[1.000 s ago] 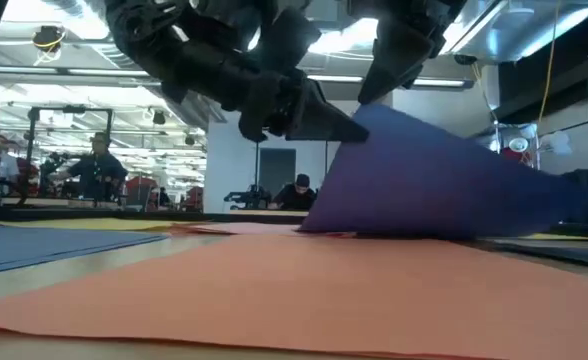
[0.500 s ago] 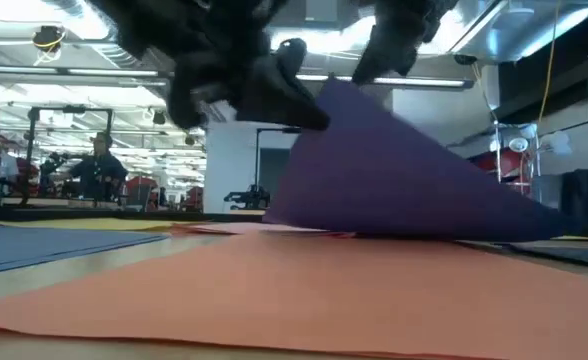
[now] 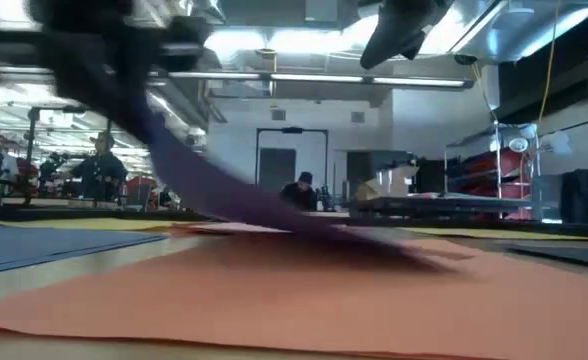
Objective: Organize paper
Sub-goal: Stack the violet paper on top of the stacked violet papers
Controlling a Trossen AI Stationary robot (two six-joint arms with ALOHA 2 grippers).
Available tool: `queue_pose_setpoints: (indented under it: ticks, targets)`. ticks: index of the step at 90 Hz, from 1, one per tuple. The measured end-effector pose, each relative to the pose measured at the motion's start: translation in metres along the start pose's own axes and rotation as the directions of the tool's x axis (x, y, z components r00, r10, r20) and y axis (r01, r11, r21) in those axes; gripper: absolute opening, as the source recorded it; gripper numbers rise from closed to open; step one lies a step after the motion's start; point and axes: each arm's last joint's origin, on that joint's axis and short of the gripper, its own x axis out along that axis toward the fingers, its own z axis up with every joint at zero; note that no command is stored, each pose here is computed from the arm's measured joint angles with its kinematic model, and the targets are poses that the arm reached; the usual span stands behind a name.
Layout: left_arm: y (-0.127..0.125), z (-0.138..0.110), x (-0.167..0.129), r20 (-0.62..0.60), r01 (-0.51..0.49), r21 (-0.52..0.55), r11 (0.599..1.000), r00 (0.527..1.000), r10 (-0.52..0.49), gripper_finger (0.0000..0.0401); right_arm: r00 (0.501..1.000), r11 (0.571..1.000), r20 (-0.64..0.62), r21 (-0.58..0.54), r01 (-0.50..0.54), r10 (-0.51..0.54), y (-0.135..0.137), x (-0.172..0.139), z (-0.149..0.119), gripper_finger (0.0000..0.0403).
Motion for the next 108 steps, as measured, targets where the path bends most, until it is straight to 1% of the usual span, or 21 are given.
queue_pose_setpoints:
  ticks: [17, 25, 34, 44, 56, 69, 83, 90, 108]
  targets:
    - [-0.046, -0.001, -0.016, -0.08, 0.095, -0.023, 0.995, 0.992, -0.096, 0.0, 1.0, 1.0, -0.005, 0.001, 0.001, -0.001, 0.0, 0.0, -0.001, 0.0019]
    - [-0.065, -0.002, -0.024, -0.103, 0.145, -0.056, 0.988, 0.983, -0.151, 0.0, 1.0, 1.0, -0.003, 0.002, 0.0, 0.0, 0.0, 0.0, 0.0, 0.0019]
    - [-0.085, -0.002, -0.033, -0.106, 0.215, -0.098, 0.972, 0.968, -0.225, 0.0, 1.0, 1.0, -0.003, 0.003, 0.001, -0.001, 0.0, 0.0, 0.0, 0.0019]
    - [-0.107, -0.002, -0.043, -0.098, 0.291, -0.099, 0.952, 0.949, -0.3, 0.0, 1.0, 1.0, -0.004, 0.003, 0.001, -0.001, 0.0, 0.0, 0.0, 0.0019]
    - [-0.126, -0.006, -0.053, -0.118, 0.357, -0.18, 0.917, 0.917, -0.38, 0.0, 1.0, 1.0, -0.003, 0.004, 0.001, -0.001, 0.0, 0.0, 0.0, 0.0019]
    - [-0.141, -0.009, -0.062, -0.13, 0.398, -0.208, 0.893, 0.894, -0.429, 0.0, 1.0, 1.0, -0.004, 0.004, 0.002, -0.002, 0.0, 0.0, 0.0, 0.0019]
    - [-0.148, -0.013, -0.066, -0.161, 0.423, -0.205, 0.883, 0.875, -0.457, 0.0, 1.0, 1.0, -0.005, 0.004, 0.002, -0.002, 0.0, 0.001, 0.0, 0.0019]
    - [-0.148, -0.016, -0.067, -0.189, 0.418, -0.199, 0.886, 0.871, -0.453, 0.0, 1.0, 1.0, -0.004, 0.004, 0.002, -0.002, 0.0, 0.001, 0.0, 0.0019]
    - [-0.148, -0.016, -0.067, -0.196, 0.442, -0.112, 0.89, 0.868, -0.456, 0.0, 1.0, 1.0, -0.004, 0.004, 0.003, -0.003, 0.0, 0.001, 0.0, 0.0019]
